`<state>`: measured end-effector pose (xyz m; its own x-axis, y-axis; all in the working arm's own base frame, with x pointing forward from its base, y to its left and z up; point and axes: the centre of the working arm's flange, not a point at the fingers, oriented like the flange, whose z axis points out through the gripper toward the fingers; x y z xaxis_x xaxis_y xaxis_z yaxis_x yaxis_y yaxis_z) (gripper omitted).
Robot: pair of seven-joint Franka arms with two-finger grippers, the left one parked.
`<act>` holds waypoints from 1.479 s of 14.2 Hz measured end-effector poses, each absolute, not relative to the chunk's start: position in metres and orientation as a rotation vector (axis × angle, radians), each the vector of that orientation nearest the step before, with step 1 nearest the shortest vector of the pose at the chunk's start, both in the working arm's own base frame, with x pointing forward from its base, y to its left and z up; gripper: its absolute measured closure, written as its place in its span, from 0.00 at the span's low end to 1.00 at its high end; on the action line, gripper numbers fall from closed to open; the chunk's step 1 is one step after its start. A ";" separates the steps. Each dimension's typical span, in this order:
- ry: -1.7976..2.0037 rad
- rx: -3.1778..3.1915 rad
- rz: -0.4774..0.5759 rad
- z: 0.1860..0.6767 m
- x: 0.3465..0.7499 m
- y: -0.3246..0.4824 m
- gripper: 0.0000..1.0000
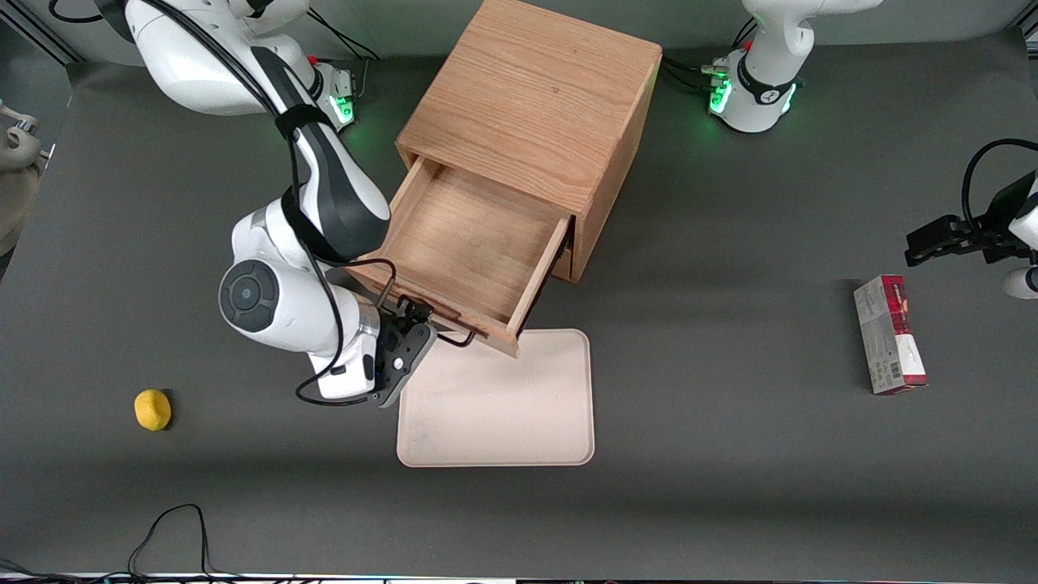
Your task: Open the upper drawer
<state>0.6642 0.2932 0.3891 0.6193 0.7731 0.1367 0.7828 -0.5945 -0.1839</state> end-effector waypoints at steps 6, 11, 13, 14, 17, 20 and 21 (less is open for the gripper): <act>-1.264 -2.632 -0.104 0.405 0.684 0.274 0.00; -1.269 -2.629 -0.130 0.413 0.691 0.277 0.00; -1.269 -2.629 -0.134 0.426 0.694 0.273 0.00; -1.267 -2.629 -0.126 0.433 0.695 0.269 0.00; -1.254 -2.631 -0.086 0.455 0.697 0.251 0.00; -1.216 -2.652 -0.047 0.477 0.699 0.218 0.00; -1.205 -2.677 -0.053 0.486 0.700 0.204 0.00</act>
<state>0.7005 0.2036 0.4860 0.6659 0.7369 0.1163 0.7442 -0.6456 -0.1713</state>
